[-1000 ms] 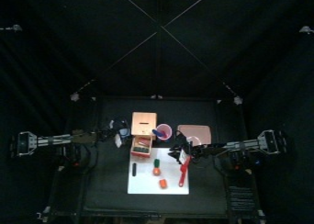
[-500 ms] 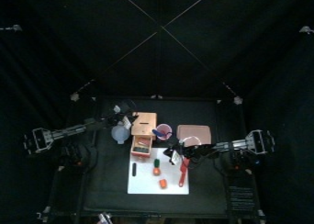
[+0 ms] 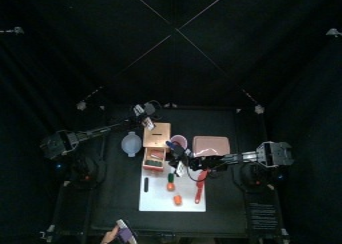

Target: Close drawer

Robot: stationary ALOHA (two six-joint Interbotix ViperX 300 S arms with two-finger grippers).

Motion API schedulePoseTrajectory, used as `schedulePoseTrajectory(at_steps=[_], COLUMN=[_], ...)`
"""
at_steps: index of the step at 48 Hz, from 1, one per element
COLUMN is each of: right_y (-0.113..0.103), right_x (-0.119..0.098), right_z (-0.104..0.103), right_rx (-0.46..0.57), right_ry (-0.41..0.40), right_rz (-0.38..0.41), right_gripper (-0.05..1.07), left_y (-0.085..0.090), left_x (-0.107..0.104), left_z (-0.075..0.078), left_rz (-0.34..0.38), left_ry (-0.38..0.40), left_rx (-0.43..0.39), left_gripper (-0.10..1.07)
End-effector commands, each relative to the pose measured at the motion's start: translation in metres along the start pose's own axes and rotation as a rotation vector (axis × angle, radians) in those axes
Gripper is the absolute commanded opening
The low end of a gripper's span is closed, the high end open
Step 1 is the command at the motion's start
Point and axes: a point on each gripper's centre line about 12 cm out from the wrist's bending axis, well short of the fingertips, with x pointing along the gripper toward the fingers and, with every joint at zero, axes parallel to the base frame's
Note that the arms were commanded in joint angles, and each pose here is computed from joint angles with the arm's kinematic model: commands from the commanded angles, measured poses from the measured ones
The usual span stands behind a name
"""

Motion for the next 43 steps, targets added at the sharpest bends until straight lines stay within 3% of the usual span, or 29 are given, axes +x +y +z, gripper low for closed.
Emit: schedulePoseTrajectory(at_steps=[1,15,31,43], right_y=[0.027,0.054,0.077,0.090], right_x=[-0.003,0.038,0.069,0.090], right_z=[0.017,0.014,0.013,0.006], right_rx=[-0.025,-0.031,-0.108,-0.131], right_ry=[-0.046,-0.005,0.049,0.080], right_rz=[0.065,0.052,-0.173,-0.169], right_gripper=[0.08,0.08,0.08,0.08], left_y=[0.011,0.011,0.010,0.004], left_x=[0.006,0.030,0.036,0.041], left_z=[0.018,0.017,0.008,0.002], left_rz=[0.046,0.058,0.031,-0.017], left_ry=[-0.019,0.015,0.068,0.101], left_rx=[0.021,0.113,0.186,0.282], left_gripper=[0.76,0.76,0.76,0.76])
